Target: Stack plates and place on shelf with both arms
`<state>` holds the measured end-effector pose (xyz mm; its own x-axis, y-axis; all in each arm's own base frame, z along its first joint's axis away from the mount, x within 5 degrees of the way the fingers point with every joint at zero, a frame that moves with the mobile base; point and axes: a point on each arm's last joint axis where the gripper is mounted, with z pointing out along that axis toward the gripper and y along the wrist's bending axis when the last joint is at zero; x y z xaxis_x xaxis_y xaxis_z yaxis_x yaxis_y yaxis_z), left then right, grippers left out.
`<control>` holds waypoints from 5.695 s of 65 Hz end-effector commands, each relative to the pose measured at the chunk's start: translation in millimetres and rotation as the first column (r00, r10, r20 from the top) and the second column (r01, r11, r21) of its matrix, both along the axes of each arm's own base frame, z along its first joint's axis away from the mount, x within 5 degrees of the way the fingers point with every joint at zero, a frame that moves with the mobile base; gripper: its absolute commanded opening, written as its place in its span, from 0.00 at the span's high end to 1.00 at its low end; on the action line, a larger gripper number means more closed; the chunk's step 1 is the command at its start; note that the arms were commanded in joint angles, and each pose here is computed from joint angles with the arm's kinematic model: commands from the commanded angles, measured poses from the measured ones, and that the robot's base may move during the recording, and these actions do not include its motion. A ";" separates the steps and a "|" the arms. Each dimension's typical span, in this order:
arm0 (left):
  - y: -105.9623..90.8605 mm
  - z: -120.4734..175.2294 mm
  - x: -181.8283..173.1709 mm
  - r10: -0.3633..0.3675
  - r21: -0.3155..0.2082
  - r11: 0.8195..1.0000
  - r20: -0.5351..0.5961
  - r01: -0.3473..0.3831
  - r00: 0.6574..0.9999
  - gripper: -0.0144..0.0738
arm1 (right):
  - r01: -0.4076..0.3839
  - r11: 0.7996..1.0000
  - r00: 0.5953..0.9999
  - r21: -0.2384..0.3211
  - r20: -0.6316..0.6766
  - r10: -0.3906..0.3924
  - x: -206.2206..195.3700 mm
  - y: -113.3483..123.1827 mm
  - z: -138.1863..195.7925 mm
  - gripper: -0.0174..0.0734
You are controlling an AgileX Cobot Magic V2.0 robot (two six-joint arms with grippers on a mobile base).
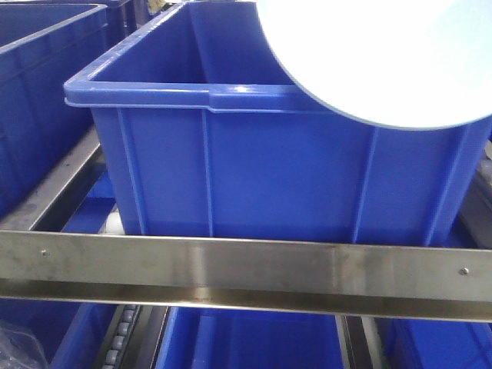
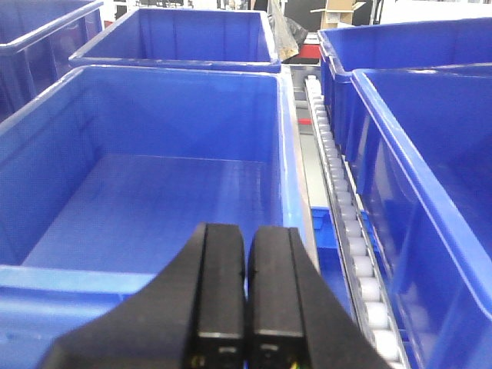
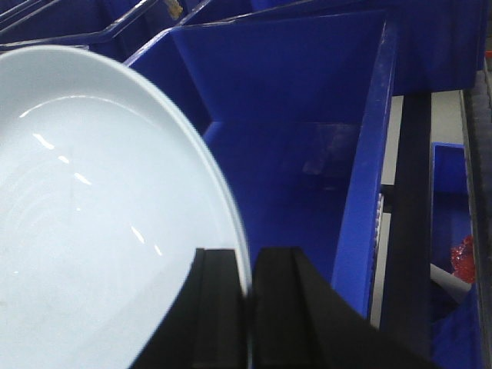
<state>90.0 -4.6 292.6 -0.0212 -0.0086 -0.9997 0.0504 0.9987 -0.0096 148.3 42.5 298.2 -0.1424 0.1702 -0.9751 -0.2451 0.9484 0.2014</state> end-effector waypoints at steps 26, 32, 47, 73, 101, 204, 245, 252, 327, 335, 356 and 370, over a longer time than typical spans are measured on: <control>-0.2 20.3 -0.3 -0.001 -0.016 1.000 0.119 0.003 0.993 0.74 | 0.009 0.999 0.991 0.041 0.131 -0.014 -0.2 -1.1 20.6 0.75; -0.2 20.3 -0.3 -0.001 -0.016 1.000 0.119 0.003 0.993 0.74 | 0.009 0.999 0.990 0.044 0.140 -0.015 -0.2 -1.2 21.5 0.75; -0.2 20.3 -0.3 -0.001 -0.016 1.000 0.119 0.003 0.993 0.74 | 0.001 0.996 0.970 0.092 0.243 -0.023 6.6 1.8 39.1 0.75; -0.2 20.3 -0.3 -0.001 -0.016 1.000 0.119 0.003 0.993 0.74 | -0.009 0.999 0.985 0.054 0.171 -0.001 104.6 36.6 61.7 0.75; -0.2 20.3 -0.3 -0.001 -0.016 1.000 0.119 0.003 0.993 0.74 | 0.004 0.999 0.992 0.050 0.122 -0.010 132.4 44.7 40.9 0.48; -0.2 20.3 -0.3 -0.001 -0.016 1.000 0.119 0.003 0.993 0.74 | 0.234 0.964 0.951 -0.122 0.234 -0.201 -104.3 -39.9 1.2 0.75; -0.2 20.3 -0.3 -0.001 -0.016 1.000 0.119 0.003 0.993 0.74 | 0.274 0.961 0.948 -0.045 0.184 -0.261 -93.1 -42.6 -94.8 0.75; -0.2 20.3 -0.3 -0.001 -0.016 1.000 0.119 0.003 0.993 0.74 | 0.247 0.967 0.961 -0.057 0.145 -0.237 -92.9 -41.1 -98.6 0.75; -0.1 -42.7 -24.2 -0.021 0.118 0.993 0.158 0.002 0.987 0.74 | 0.249 0.967 0.958 -0.053 0.162 -0.238 -92.9 -41.2 -96.8 0.75; 0.5 -63.6 -32.1 -0.020 0.107 0.994 0.179 0.001 0.984 0.74 | 0.249 0.967 0.958 -0.053 0.162 -0.238 -92.9 -41.2 -96.8 0.75; 1.0 -78.9 -36.1 -0.017 0.097 0.995 0.156 0.002 0.988 0.74 | 0.249 0.967 0.958 -0.053 0.160 -0.238 -92.9 -41.2 -97.1 0.75; 0.9 -77.1 -36.4 -0.017 0.092 0.996 0.176 0.001 0.984 0.74 | 0.249 0.967 0.958 -0.053 0.160 -0.238 -92.9 -41.2 -97.1 0.75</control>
<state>56.3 -3.1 206.5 0.0445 0.1019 -0.9938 0.0518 0.9932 0.1042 56.5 1.9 192.7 -0.0601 0.1186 -0.9911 -0.0215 0.9925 0.1200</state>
